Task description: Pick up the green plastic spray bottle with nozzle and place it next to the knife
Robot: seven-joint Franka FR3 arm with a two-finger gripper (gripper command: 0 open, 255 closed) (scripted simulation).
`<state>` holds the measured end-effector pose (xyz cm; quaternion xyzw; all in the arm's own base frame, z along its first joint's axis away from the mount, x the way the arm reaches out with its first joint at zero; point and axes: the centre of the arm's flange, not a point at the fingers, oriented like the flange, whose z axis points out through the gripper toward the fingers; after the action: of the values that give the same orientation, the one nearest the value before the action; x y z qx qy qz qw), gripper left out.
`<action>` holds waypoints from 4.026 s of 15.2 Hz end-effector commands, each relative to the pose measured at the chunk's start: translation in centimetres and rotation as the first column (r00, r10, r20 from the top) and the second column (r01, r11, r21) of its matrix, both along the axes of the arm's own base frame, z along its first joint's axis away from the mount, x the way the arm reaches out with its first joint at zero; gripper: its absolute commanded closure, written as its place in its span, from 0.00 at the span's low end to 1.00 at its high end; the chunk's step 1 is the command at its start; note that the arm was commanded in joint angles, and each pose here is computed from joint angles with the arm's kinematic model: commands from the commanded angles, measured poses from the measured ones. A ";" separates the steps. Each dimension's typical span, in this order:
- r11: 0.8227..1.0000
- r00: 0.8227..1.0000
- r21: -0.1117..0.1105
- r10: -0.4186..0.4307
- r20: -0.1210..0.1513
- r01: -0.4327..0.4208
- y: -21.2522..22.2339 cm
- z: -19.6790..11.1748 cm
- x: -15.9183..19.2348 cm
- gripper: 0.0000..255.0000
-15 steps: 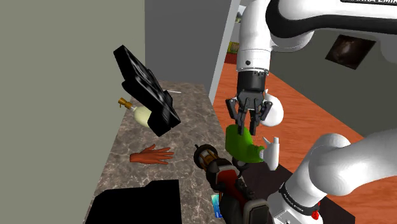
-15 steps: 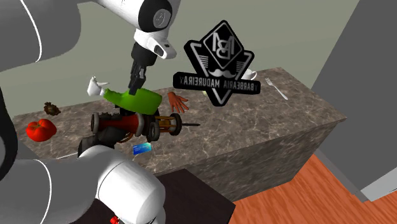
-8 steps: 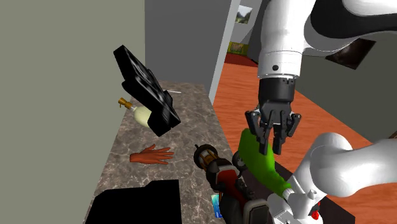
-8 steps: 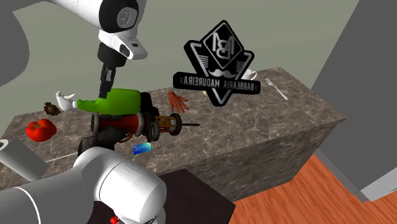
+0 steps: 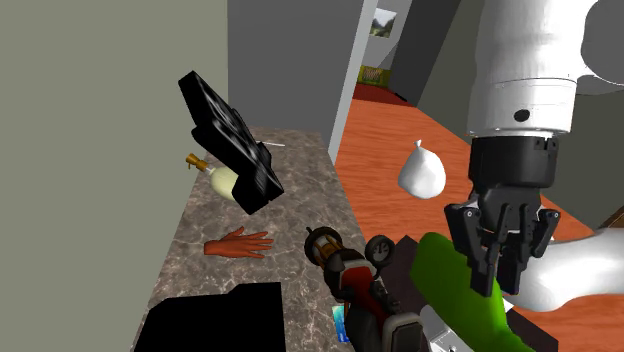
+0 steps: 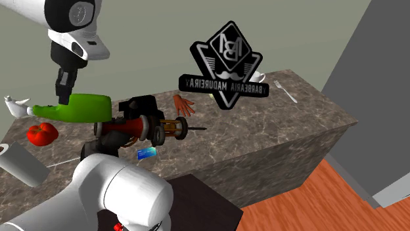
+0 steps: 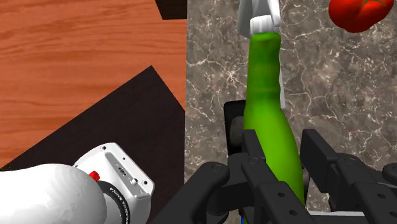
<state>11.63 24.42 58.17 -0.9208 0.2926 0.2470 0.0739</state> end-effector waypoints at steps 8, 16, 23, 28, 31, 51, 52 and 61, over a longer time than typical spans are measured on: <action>1.000 1.000 0.000 -0.001 -0.001 0.001 4.8 2.6 -10.6 1.00; 1.000 1.000 0.000 -0.001 -0.001 0.001 7.4 2.6 -16.1 1.00; 1.000 1.000 0.000 -0.001 -0.001 0.001 7.4 -1.1 -16.1 1.00; 1.000 1.000 0.000 -0.001 -0.001 0.001 7.4 -3.8 -16.1 1.00; 1.000 1.000 0.000 -0.001 -0.001 0.001 7.4 -5.4 -16.1 1.00; 1.000 1.000 0.000 -0.001 -0.001 0.001 7.4 -15.9 -16.1 1.00; 1.000 1.000 0.000 -0.001 -0.001 0.001 7.4 -16.5 -16.1 1.00; 1.000 1.000 0.000 -0.001 -0.001 0.001 7.4 -21.2 -16.1 1.00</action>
<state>-4.55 31.93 37.73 -0.9203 0.2905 0.2509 0.0760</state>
